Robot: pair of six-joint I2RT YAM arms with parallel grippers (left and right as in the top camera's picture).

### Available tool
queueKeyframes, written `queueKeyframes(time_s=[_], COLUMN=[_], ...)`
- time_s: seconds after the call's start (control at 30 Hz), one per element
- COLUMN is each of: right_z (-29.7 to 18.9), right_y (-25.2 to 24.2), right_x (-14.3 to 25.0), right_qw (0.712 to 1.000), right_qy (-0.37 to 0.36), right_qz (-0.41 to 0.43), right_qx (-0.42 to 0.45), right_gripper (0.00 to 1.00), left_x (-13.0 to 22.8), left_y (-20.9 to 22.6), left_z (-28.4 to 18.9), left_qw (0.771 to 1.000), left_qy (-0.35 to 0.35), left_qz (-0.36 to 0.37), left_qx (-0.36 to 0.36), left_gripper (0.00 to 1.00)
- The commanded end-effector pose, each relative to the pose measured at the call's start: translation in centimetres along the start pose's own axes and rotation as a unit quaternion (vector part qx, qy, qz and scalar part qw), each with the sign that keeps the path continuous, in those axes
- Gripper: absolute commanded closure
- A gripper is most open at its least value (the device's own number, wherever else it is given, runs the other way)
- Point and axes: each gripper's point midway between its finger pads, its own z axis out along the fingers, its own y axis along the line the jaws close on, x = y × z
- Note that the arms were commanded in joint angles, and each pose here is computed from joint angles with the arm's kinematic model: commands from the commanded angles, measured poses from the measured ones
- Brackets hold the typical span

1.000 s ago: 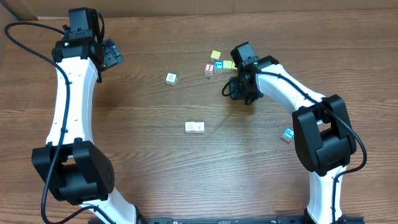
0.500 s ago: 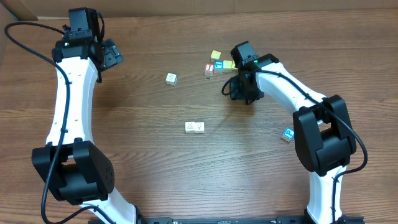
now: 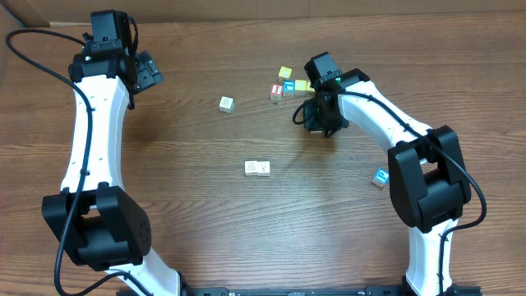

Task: Flip 5 blocks
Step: 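Lift the yellow-faced 'K' block with the right gripper, then carry the 'K' block with the right gripper to the block row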

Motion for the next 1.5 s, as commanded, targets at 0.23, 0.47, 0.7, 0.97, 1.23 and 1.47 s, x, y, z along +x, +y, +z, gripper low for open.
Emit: queueKeyframes(time_s=[0.23,0.47,0.7,0.97,1.23,1.47], right_z=[-0.1,-0.1,-1.0,-4.5,-4.9,-4.9], right_y=[0.4,0.5,1.9,3.8,6.6,8.7], right_x=[-0.6,-0.2,0.6,2.7,5.7,7.3], right_qw=[1.000,1.000,0.999,0.998,0.995,0.994], right_qy=[-0.009,-0.001,0.017,0.031,0.070,0.078], right_qz=[-0.004,-0.004,-0.008,0.005,0.015,0.023], right_qx=[-0.006,-0.008,-0.041,-0.053,-0.071,-0.068], right_gripper=[0.67,0.68,0.71,0.74,0.74,0.74], left_x=[-1.0,-1.0,-1.0,-1.0,-1.0,-1.0], left_y=[0.3,0.3,0.3,0.3,0.3,0.3], left_z=[-1.0,-1.0,-1.0,-1.0,-1.0,-1.0], left_qw=[1.000,1.000,1.000,1.000,1.000,1.000], left_qy=[-0.017,-0.017,-0.017,-0.017,-0.017,-0.017], left_qz=[-0.018,-0.017,-0.017,-0.017,-0.017,-0.017], left_qx=[-0.001,-0.001,-0.001,-0.001,-0.001,-0.001], left_gripper=[0.00,0.00,0.00,0.00,0.00,0.00])
